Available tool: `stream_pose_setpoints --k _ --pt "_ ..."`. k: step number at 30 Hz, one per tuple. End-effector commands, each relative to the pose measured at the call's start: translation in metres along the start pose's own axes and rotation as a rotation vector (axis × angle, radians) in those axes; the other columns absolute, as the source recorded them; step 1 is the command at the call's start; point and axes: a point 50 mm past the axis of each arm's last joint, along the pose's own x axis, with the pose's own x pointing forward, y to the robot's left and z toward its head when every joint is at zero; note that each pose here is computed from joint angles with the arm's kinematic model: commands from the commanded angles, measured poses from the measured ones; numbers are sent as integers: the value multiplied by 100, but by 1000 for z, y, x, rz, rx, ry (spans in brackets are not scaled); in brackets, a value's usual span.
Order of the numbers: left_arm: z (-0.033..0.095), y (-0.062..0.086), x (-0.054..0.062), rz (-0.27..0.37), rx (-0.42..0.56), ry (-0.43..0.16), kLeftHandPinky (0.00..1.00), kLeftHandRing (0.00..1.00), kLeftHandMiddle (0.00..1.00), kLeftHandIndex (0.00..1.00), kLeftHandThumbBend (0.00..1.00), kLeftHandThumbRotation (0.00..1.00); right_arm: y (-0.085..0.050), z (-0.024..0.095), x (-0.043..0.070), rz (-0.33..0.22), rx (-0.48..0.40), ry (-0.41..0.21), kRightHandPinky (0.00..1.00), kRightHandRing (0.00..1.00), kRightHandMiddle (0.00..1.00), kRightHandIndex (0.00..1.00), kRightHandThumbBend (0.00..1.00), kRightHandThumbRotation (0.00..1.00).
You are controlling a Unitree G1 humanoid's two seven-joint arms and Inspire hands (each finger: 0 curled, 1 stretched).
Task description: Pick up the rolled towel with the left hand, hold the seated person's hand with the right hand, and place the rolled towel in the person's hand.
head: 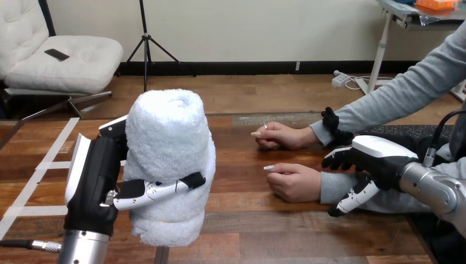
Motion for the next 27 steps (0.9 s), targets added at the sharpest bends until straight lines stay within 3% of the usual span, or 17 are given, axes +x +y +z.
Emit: stream_pose_setpoints --k 1,10,19,27 --pt "19 8 20 17 19 -142 24 28 35 40 57 0 -37 5 1 -90 -31 -2 72 80 81 81 100 32" --pt "19 8 19 15 14 -140 24 28 35 40 57 0 -36 5 2 -79 -14 9 64 77 81 81 100 34" --pt "19 8 19 18 19 -146 24 28 35 40 57 0 -32 7 3 -73 -41 -6 62 75 79 79 100 40" --pt "20 8 18 18 23 -154 24 28 35 40 57 0 -27 9 5 -59 -62 -8 61 73 77 76 100 40"
